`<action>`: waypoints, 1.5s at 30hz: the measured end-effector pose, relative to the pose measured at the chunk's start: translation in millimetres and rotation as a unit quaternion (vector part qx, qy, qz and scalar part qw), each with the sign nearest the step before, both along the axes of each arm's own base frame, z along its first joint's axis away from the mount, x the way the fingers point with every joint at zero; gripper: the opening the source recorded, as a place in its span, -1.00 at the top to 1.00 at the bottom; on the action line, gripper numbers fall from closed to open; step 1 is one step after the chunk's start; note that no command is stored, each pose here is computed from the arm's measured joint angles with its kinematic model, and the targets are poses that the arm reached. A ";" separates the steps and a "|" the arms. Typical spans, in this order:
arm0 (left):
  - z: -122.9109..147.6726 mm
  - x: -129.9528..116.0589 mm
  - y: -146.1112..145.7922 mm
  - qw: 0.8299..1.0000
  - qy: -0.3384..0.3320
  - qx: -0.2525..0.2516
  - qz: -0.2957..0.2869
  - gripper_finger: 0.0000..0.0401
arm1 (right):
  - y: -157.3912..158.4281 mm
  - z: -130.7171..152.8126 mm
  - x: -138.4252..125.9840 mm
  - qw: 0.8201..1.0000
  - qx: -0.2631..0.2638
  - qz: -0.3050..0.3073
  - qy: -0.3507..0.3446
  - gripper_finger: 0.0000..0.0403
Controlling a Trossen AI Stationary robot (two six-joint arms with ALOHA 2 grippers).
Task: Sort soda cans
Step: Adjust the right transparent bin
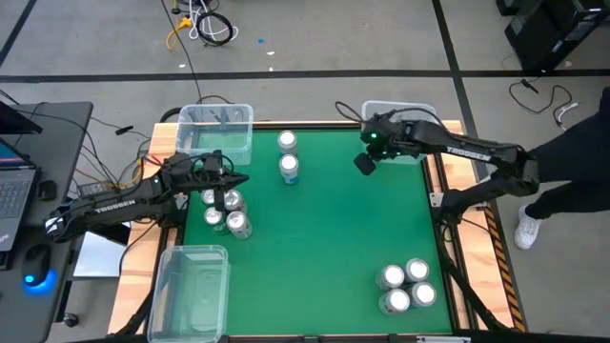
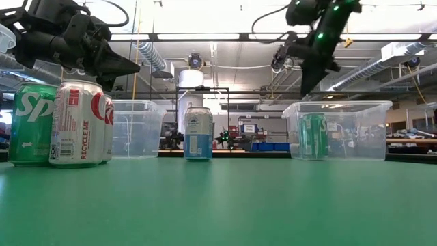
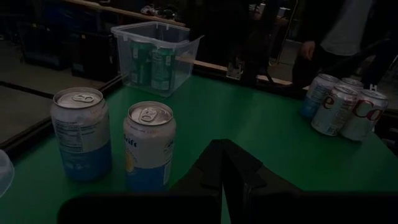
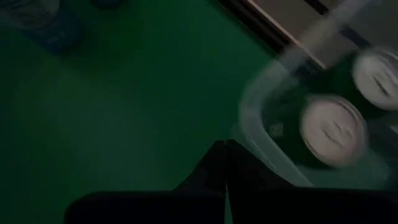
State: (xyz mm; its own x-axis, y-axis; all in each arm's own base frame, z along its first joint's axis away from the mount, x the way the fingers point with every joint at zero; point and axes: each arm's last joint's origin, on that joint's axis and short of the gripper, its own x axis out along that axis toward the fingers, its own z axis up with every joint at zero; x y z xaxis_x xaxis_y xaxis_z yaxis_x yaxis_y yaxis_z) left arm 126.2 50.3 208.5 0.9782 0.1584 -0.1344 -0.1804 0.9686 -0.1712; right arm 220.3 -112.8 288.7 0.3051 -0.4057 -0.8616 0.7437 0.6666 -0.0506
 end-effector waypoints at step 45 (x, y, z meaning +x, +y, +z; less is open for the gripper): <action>0.0 0.0 0.1 1.000 0.000 0.000 0.002 0.96 | -12.5 -20.0 -83.8 0.961 0.053 -0.202 0.180 1.00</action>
State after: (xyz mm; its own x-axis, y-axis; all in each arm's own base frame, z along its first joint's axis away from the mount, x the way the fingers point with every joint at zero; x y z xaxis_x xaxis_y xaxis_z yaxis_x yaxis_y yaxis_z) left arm 126.2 50.3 208.5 0.9777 0.1615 -0.1343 -0.1835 0.9680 -0.1711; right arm 136.5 -125.3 268.7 -0.1852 -0.3330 -0.9245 0.8894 0.3432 -0.3018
